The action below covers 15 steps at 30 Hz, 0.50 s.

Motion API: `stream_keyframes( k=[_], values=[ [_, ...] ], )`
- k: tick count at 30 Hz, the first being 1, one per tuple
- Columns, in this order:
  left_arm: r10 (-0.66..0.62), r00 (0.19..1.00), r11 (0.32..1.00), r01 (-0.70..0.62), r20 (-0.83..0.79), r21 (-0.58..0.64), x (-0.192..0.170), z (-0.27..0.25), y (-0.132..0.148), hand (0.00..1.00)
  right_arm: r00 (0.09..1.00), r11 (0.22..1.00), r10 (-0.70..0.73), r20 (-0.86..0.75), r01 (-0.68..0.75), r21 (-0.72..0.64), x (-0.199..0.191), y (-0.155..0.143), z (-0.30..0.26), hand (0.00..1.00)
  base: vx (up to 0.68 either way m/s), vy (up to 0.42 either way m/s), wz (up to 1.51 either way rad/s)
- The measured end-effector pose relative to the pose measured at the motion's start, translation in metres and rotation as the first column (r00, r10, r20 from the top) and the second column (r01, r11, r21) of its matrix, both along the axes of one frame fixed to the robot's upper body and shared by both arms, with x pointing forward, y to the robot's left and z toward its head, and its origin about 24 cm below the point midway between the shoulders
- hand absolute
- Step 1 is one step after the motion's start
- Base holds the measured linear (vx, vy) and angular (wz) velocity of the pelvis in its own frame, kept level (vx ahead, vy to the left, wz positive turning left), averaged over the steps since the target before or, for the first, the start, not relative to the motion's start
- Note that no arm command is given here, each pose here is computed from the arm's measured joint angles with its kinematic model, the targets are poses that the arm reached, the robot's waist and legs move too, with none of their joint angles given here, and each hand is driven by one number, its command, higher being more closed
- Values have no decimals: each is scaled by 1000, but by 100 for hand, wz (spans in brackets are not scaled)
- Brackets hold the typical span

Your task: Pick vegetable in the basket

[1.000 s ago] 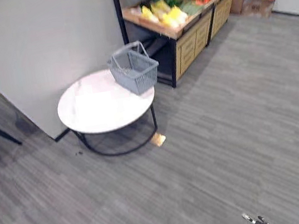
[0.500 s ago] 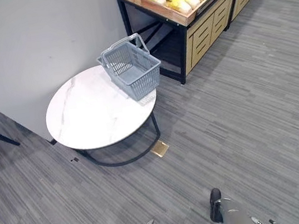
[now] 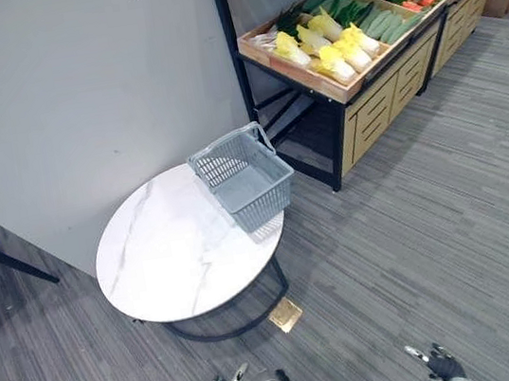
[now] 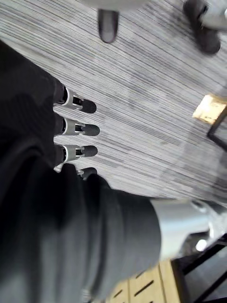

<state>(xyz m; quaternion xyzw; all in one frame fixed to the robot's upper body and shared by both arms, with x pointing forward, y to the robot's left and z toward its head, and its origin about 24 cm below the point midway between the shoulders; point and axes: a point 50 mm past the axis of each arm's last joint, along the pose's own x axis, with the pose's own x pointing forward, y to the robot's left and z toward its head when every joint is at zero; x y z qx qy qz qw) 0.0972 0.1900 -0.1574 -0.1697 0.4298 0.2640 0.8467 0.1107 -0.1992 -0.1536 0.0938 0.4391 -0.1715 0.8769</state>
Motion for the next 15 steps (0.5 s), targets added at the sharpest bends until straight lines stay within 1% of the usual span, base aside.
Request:
stream_keyframes(
  k=[1,2,4,8,11,15],
  values=[
    [11,1000,1000,-11,-4,-8,-1,-1,0,0,1000,1000,8,-10,-8,9,0,4,-1,0,480,199,23],
    [-13,1000,1000,14,-8,23,-1,0,10,0,999,999,38,-16,-38,24,0,12,-3,0,456,191,26],
    [-5,1000,999,5,-6,32,-1,1,14,0,999,999,44,-21,-43,33,1,16,-4,0,408,173,19],
    [2,998,1000,-1,-58,28,-11,-3,18,0,999,999,35,-39,-33,32,-3,13,-5,0,383,170,4],
    [-73,991,996,79,-115,47,-18,-5,23,0,998,999,32,-49,-31,25,-7,10,-6,0,278,92,19],
    [-97,986,994,103,-132,45,-19,-6,22,0,999,1000,2,-47,-1,20,-10,5,-6,0,292,-2,43]
  ],
)
